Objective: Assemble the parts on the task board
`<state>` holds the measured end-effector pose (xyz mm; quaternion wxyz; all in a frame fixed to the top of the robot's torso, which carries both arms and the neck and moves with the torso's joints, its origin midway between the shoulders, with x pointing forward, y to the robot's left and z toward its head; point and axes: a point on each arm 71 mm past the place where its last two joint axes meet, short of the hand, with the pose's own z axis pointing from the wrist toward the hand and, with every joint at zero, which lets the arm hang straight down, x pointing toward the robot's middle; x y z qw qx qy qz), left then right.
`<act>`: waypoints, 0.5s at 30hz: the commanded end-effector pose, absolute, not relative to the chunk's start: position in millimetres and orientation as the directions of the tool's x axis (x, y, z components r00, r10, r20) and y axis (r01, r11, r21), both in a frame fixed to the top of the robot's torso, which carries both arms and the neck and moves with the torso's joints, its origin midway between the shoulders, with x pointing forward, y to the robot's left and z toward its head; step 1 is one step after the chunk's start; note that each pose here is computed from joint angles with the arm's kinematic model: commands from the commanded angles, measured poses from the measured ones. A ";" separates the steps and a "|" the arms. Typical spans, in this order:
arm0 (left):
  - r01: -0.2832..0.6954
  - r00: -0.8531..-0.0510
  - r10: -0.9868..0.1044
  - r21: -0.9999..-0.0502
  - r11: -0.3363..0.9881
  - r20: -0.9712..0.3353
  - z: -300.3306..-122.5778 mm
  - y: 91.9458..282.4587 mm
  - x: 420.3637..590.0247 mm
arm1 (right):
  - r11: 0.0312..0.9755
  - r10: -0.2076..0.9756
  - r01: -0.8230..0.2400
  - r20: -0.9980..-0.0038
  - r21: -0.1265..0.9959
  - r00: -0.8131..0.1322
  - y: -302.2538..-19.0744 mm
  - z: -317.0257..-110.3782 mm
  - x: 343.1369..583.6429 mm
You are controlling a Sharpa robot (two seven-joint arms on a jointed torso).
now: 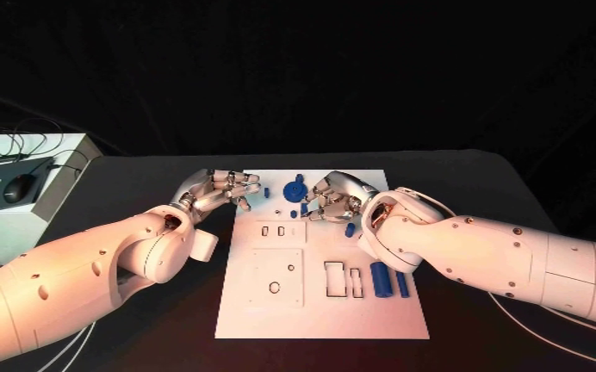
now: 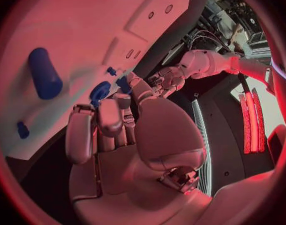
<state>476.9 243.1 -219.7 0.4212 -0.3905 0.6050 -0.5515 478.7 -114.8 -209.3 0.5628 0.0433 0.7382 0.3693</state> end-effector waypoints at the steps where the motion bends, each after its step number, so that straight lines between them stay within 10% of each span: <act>1: -0.001 -0.361 -0.930 -0.997 0.077 -0.071 -219.1 240.3 475.9 | 0.745 0.424 -0.380 -0.829 0.549 -0.365 -107.9 -212.3 474.9; 15: -0.002 -0.360 -0.930 -0.997 0.078 -0.072 -219.1 240.8 475.9 | 0.744 0.373 -0.417 -0.843 0.521 -0.387 -97.2 -221.9 466.5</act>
